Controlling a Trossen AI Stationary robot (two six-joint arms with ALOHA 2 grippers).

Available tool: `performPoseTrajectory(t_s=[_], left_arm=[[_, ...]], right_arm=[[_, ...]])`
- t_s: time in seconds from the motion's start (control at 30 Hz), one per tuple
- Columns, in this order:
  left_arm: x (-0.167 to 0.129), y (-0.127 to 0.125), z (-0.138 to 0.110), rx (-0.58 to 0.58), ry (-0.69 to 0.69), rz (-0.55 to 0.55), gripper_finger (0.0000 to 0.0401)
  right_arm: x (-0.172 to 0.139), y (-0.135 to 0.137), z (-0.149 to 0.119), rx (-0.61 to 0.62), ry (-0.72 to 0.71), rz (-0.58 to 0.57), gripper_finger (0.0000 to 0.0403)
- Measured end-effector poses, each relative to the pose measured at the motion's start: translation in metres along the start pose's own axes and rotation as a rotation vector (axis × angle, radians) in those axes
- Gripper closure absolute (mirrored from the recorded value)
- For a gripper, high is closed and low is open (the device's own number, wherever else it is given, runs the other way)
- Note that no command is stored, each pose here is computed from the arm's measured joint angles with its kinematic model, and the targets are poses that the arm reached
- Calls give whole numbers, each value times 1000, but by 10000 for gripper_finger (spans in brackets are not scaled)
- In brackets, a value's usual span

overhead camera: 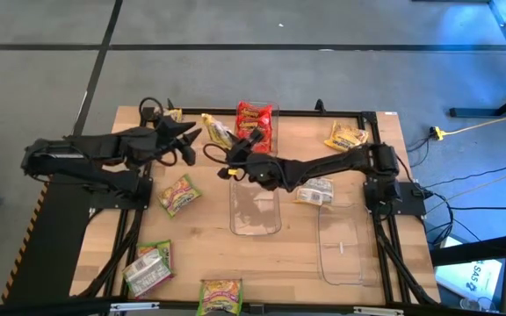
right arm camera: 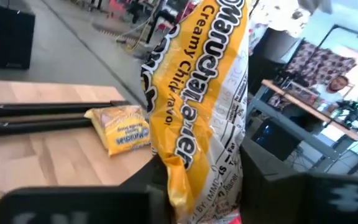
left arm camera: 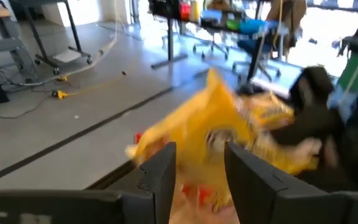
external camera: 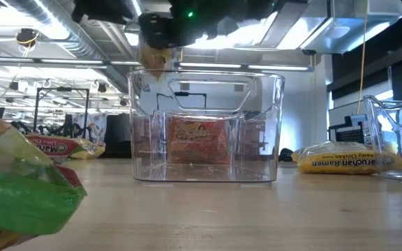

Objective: Sort Maruchan noodles
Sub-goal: Put the yellow noodle pack into the middle transparent bin

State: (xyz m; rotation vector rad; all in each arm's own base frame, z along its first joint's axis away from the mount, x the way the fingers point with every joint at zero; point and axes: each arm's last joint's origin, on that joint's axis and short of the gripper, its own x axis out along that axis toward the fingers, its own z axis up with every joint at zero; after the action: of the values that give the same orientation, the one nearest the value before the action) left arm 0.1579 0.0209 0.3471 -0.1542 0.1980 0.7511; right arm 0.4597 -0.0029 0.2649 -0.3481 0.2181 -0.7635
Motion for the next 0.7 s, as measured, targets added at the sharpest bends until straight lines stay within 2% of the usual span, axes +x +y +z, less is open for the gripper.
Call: performPoseTrajectory(t_s=[0.27,0.43,0.57,0.7], left_arm=[[-21,21,-17,36,167,-25,273],[-21,26,-34,43,213,-28,272],[-16,22,-46,20,219,-82,273],[-9,15,-57,-11,226,-188,272]], right_arm=[[-28,-41,24,-87,133,137,323],[-47,-74,34,-57,217,276,320],[-61,-92,34,-71,301,426,321],[-74,-99,34,-84,351,581,321]])
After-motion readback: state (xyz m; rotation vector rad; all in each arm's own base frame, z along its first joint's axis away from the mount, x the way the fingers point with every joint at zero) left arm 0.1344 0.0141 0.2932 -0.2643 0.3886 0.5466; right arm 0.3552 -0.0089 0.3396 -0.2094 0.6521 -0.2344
